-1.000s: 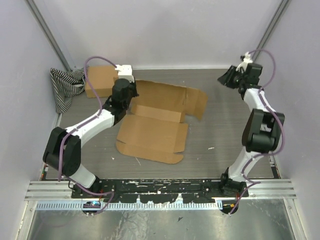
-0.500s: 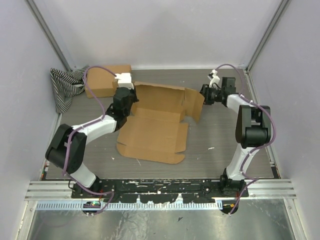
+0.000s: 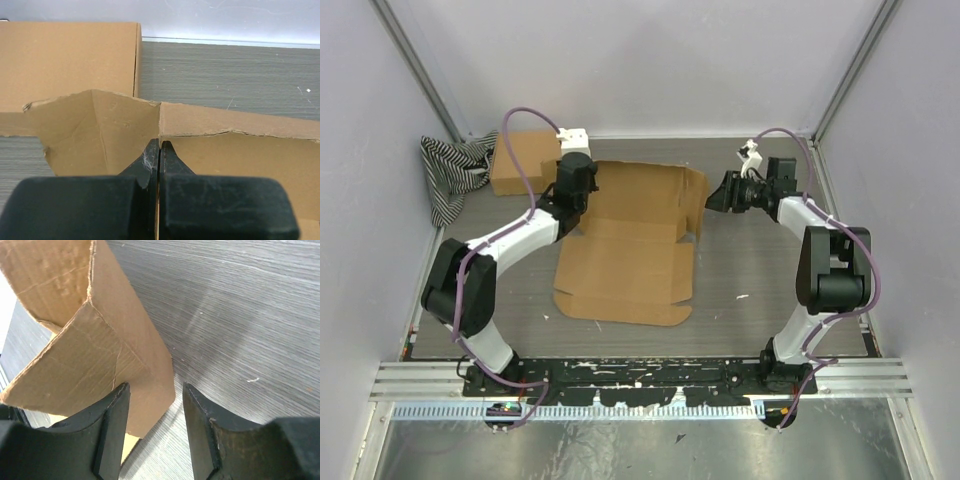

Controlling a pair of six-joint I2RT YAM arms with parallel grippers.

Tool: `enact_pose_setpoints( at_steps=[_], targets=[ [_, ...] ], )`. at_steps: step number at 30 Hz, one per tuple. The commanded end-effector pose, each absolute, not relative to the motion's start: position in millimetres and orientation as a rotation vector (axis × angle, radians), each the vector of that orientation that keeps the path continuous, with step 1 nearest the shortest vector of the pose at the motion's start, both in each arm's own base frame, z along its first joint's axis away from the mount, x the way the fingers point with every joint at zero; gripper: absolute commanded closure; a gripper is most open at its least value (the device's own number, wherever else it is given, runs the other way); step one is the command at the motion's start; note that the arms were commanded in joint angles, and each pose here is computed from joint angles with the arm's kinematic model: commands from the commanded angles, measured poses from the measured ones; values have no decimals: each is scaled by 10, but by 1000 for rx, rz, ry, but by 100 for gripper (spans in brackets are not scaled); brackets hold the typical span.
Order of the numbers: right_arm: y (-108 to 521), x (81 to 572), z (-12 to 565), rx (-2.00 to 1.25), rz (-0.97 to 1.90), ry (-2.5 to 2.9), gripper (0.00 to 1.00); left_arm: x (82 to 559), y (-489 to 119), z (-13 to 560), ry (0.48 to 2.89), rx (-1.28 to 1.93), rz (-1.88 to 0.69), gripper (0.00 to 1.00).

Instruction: Fold the paper box

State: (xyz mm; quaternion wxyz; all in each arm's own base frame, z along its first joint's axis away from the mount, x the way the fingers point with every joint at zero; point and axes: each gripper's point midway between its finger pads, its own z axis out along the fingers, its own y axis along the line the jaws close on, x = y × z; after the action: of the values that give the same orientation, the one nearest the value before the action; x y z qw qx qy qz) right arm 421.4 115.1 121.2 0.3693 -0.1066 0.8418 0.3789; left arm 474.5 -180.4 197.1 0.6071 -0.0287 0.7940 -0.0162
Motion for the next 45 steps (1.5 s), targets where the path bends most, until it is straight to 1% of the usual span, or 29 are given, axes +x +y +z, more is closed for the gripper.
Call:
enact_pose_setpoints(
  at_steps=[1,5,11,21,25,29,33,36,39,41,45],
  targets=[
    [1357,4195,1491,-420,1030,2036,47,4719,-1786,1970,1806,-75,-56,100],
    [1523,4133,1478,-497,1058,2026,45,4667,-1794,1850,1800,-64,-79,100],
    [1577,4101,1448,-533,1013,2010,44,4572,-1821,1749,1768,-29,-129,100],
    [1579,4100,1580,-554,998,1987,43,4369,-1771,1904,1646,-25,-205,100],
    [1412,4168,1731,-532,964,1966,44,4362,-1786,2049,1609,-9,-216,100],
    [1089,4264,2023,-476,931,1898,44,4352,-1792,2195,1558,1,-229,100],
    [770,4307,2239,-380,900,1822,44,4327,-1785,2211,1521,4,-238,100],
    [649,4370,2132,-330,847,1847,44,4303,-1759,2153,1510,-3,-236,100],
    [609,4453,1822,-288,859,1913,46,4287,-1765,2088,1520,-1,-240,100],
    [630,4455,1627,-286,891,1930,47,4281,-1757,2062,1523,-2,-241,100],
    [750,4413,1433,-318,1004,1911,47,4256,-1757,2052,1511,0,-250,100]
  ],
)
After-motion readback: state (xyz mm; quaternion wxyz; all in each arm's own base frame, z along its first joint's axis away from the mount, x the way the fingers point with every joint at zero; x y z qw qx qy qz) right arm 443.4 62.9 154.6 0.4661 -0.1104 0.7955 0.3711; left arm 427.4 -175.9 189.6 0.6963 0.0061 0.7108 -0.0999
